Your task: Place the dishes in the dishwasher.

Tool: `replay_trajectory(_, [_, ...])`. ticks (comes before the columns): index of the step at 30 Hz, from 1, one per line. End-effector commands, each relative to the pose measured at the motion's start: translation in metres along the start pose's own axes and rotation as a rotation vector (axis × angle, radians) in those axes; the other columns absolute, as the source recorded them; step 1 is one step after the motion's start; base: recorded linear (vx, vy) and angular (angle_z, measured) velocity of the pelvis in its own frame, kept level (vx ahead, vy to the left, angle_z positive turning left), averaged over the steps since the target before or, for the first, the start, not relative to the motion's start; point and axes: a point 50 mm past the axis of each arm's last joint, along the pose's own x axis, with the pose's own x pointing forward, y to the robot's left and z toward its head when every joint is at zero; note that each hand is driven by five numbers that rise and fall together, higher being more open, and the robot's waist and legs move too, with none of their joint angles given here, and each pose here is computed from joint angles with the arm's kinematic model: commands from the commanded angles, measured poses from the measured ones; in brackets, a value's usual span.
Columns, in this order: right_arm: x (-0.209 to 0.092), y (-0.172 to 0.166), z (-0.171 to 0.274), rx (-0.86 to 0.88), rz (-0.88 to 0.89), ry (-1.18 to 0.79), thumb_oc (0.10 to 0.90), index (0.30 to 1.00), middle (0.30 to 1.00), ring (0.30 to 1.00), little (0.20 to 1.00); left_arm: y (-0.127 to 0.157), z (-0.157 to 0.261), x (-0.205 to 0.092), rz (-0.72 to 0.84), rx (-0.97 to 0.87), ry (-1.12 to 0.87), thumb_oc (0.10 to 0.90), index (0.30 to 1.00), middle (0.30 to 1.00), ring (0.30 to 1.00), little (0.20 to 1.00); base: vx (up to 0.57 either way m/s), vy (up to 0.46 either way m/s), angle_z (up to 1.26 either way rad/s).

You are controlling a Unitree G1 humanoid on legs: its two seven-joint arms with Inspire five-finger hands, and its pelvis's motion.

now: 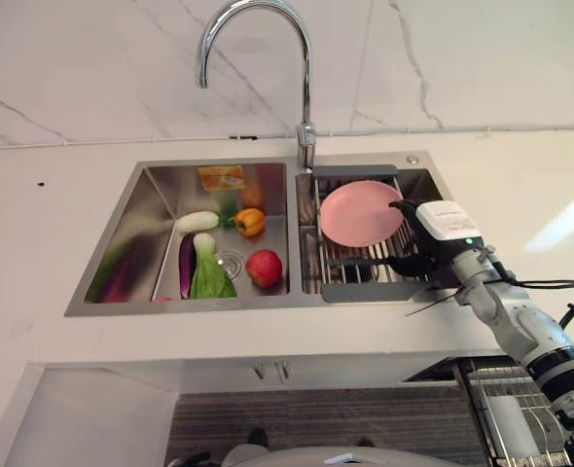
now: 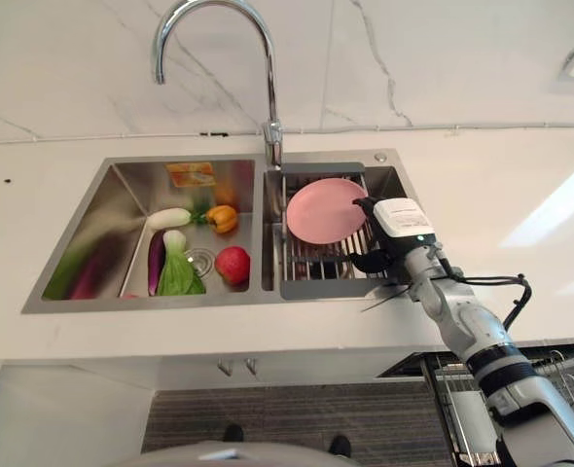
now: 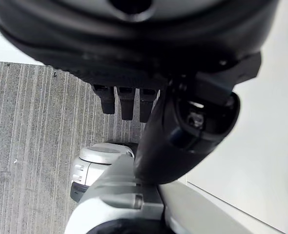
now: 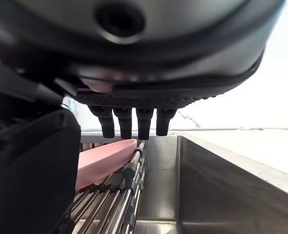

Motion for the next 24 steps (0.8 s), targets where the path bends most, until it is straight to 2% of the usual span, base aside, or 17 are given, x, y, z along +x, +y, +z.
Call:
replay_trajectory(1, [0.032,-0.072,0.016,-0.113,-0.299,-0.106,0.8,0.9,0.9,0.9,0.9,-0.02,0.007,0.001,-0.058,0.116,0.006,0.8,0.9,0.9,0.9,0.9,0.0,0.0,0.0])
replay_trajectory(11, [0.041,-0.069,0.03,-0.214,-0.294,-0.171,0.8,0.9,0.9,0.9,0.9,-0.024,0.016,0.002,-0.079,0.156,-0.038,0.8,0.9,0.9,0.9,0.9,0.0,0.0,0.0])
replay_trajectory(12, [0.044,-0.067,0.038,-0.258,-0.28,-0.203,0.8,0.9,0.9,0.9,0.9,-0.024,0.019,0.002,-0.079,0.168,-0.049,0.8,0.9,0.9,0.9,0.9,0.0,0.0,0.0])
replay_trajectory(13, [0.046,-0.064,0.042,-0.38,-0.248,-0.252,0.8,0.9,0.9,0.9,0.9,-0.023,0.019,0.002,-0.077,0.178,-0.054,0.8,0.9,0.9,0.9,0.9,0.0,0.0,0.0])
replay_trajectory(15, [0.047,-0.061,0.042,-0.448,-0.228,-0.274,0.8,0.9,0.9,0.9,0.9,-0.024,0.02,0.002,-0.08,0.187,-0.057,0.8,0.9,0.9,0.9,0.9,0.01,-0.004,0.08])
replay_trajectory(20, [0.053,-0.05,0.047,-0.569,-0.163,-0.32,0.8,0.9,0.9,0.9,0.9,-0.026,0.024,0.001,-0.098,0.228,-0.084,0.8,0.9,0.9,0.9,0.9,0.0,-0.001,0.17])
replay_trajectory(24, [0.054,-0.048,0.043,-0.601,-0.144,-0.314,0.8,0.9,0.9,0.9,0.9,-0.025,0.023,0.001,-0.096,0.208,-0.084,0.8,0.9,0.9,0.9,0.9,0.0,0.005,0.06])
